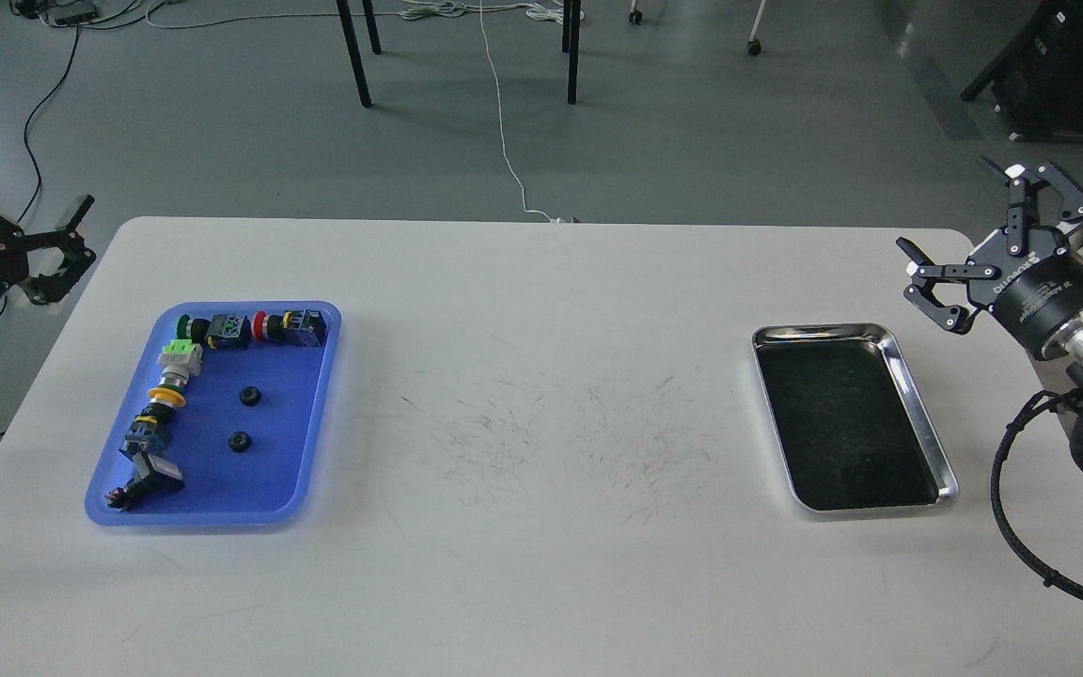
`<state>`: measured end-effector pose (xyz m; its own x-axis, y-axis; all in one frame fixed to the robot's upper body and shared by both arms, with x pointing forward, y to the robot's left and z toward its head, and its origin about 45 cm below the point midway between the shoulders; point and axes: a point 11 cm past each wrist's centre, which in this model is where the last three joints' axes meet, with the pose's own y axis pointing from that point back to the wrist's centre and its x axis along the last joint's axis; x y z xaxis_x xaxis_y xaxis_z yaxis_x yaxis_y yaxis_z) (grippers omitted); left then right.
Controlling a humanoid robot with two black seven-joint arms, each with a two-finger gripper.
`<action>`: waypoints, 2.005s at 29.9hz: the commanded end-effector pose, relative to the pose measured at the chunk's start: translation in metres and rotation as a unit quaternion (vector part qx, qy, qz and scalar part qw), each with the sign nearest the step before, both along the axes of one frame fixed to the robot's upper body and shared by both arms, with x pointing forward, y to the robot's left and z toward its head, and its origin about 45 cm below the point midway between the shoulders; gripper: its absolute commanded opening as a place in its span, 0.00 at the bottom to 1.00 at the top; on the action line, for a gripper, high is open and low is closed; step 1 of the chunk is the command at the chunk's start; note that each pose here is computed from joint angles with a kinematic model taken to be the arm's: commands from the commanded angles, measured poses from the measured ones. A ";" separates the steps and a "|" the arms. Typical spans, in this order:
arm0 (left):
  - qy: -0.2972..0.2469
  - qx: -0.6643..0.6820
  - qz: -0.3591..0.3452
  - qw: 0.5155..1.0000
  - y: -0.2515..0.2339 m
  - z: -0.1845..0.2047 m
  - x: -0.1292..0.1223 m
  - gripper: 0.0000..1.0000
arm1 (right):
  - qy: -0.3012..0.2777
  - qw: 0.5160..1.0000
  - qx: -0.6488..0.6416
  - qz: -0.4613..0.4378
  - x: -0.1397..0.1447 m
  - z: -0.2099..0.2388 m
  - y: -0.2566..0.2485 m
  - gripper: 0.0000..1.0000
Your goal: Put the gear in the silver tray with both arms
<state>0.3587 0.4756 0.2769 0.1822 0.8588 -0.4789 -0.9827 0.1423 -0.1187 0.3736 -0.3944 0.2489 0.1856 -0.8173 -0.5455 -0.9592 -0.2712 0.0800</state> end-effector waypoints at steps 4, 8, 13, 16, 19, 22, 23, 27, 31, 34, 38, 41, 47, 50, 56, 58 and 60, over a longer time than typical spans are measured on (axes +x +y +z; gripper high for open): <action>0.010 0.018 0.029 0.999 0.024 -0.001 -0.005 0.98 | -0.026 0.999 0.006 0.021 -0.005 0.008 -0.008 0.99; 0.027 0.027 0.083 0.996 0.059 -0.012 -0.015 0.98 | -0.029 0.999 -0.017 -0.005 -0.008 0.016 -0.039 0.99; 0.032 0.001 0.099 0.995 0.063 -0.025 -0.020 0.98 | -0.025 0.999 -0.020 -0.028 -0.009 0.009 -0.051 0.99; 0.055 0.007 0.086 0.995 0.059 -0.034 -0.027 0.98 | -0.025 0.999 -0.017 -0.022 -0.010 0.010 -0.048 0.99; 0.071 0.001 0.080 0.994 0.056 -0.041 -0.029 0.98 | -0.025 0.999 -0.021 -0.010 -0.012 0.012 -0.044 0.99; 0.071 -0.001 0.079 0.994 0.054 -0.045 -0.033 0.98 | -0.033 0.999 -0.015 0.006 -0.014 0.014 -0.035 0.99; 0.060 -0.008 0.084 0.995 0.054 -0.040 -0.032 0.98 | -0.034 0.999 -0.013 0.012 -0.015 0.015 -0.031 0.99; -0.017 -0.021 0.109 0.994 0.056 -0.016 -0.030 0.98 | -0.038 0.999 -0.012 0.017 -0.015 0.017 -0.026 0.99; -0.028 -0.002 0.059 0.998 0.036 0.011 -0.027 0.98 | -0.032 0.999 -0.021 0.010 -0.014 0.014 -0.028 0.99; -0.039 0.044 0.037 0.998 0.038 0.042 -0.029 0.98 | -0.031 0.999 -0.030 0.011 -0.015 0.014 -0.028 0.99; -0.045 0.078 0.014 0.996 0.030 0.052 -0.028 0.98 | -0.029 0.999 -0.042 0.018 -0.016 0.011 -0.025 0.99; -0.038 0.103 0.000 0.994 0.028 0.055 -0.031 0.98 | -0.027 0.998 -0.051 0.020 -0.016 0.009 -0.024 0.99; -0.028 0.186 -0.043 0.981 0.017 0.050 -0.032 0.98 | -0.026 0.998 -0.057 0.022 -0.017 0.009 -0.025 0.99; -0.014 0.253 -0.068 0.965 0.015 0.038 -0.033 0.98 | -0.022 0.998 -0.058 0.020 -0.018 0.006 -0.027 0.99; -0.008 0.287 -0.093 0.953 0.007 0.030 -0.035 0.98 | -0.024 0.998 -0.057 0.022 -0.018 0.008 -0.025 0.99; -0.007 0.306 -0.101 0.947 0.006 0.031 -0.035 0.98 | -0.026 0.998 -0.060 0.021 -0.018 0.010 -0.027 0.99; 0.006 0.332 -0.117 0.936 0.004 0.023 -0.039 0.98 | -0.028 0.998 -0.060 0.019 -0.018 0.012 -0.028 0.99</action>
<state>0.3232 0.4815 0.3060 0.3707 0.9247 0.0865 -0.9287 0.3695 0.0305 0.3553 -0.4211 0.2580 0.2451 -0.8665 -0.4348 -0.9509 -0.3023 0.0664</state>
